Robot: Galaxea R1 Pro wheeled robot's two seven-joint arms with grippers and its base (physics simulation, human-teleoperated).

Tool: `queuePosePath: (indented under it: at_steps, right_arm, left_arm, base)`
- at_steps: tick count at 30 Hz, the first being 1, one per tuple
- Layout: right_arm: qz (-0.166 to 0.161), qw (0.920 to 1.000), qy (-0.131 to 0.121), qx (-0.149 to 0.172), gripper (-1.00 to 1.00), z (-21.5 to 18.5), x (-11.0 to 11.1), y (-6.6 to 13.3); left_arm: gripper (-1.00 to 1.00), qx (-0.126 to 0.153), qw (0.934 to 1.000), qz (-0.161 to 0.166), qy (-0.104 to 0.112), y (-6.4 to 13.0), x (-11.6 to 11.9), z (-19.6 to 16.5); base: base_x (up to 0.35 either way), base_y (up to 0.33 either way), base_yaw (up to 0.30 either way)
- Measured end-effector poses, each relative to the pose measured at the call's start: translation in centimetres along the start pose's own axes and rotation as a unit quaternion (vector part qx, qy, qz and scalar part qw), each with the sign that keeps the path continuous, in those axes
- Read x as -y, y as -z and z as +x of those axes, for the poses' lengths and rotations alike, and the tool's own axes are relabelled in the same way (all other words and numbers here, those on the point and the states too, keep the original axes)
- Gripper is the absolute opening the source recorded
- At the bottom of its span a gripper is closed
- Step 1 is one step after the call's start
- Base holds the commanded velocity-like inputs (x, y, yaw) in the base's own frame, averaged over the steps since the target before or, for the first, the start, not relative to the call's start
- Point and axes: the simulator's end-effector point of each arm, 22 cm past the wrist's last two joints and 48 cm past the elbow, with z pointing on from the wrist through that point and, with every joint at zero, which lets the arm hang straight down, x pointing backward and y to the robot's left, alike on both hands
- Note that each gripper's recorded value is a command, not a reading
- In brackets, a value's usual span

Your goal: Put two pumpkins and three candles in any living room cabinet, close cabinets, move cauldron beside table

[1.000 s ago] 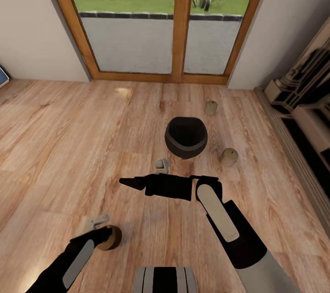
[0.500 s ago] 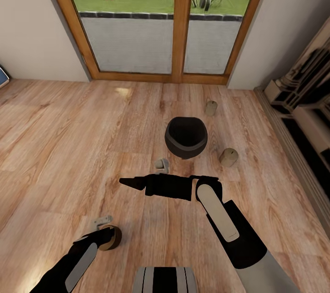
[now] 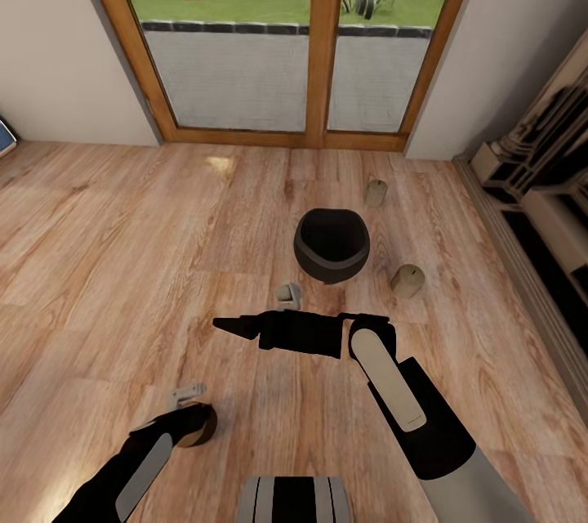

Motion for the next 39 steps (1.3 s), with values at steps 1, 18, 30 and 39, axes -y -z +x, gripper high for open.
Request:
queuePosePath:
  at_steps: [1, 18, 30, 39]
  right_arm:
    - [0.0, 1.0, 0.0, 0.0, 1.0, 0.0, 0.0, 0.0]
    - [0.0, 1.0, -0.001, 0.0, 1.0, 0.0, 0.1, 0.0]
    - [0.002, 0.9999, -0.01, -0.002, 1.0, 0.4, 1.1, -0.2]
    - [0.003, 0.9998, -0.018, -0.003, 1.0, 0.7, 1.9, -0.3]
  left_arm:
    - [1.0, 0.0, 1.0, 0.0, 0.001, 0.0, 0.0, 0.0]
    - [1.0, -0.004, 0.9998, -0.017, 0.007, -0.5, -1.4, 1.0]
    - [1.0, -0.004, 0.9998, -0.02, 0.007, -1.1, -1.5, 1.6]
    - [1.0, -0.007, 0.9998, -0.018, 0.006, -1.6, -1.5, 2.2]
  base:
    - [0.0, 0.0, 0.0]
    - [0.0, 0.0, 0.0]
    - [0.0, 0.0, 0.0]
    - [0.0, 0.0, 0.0]
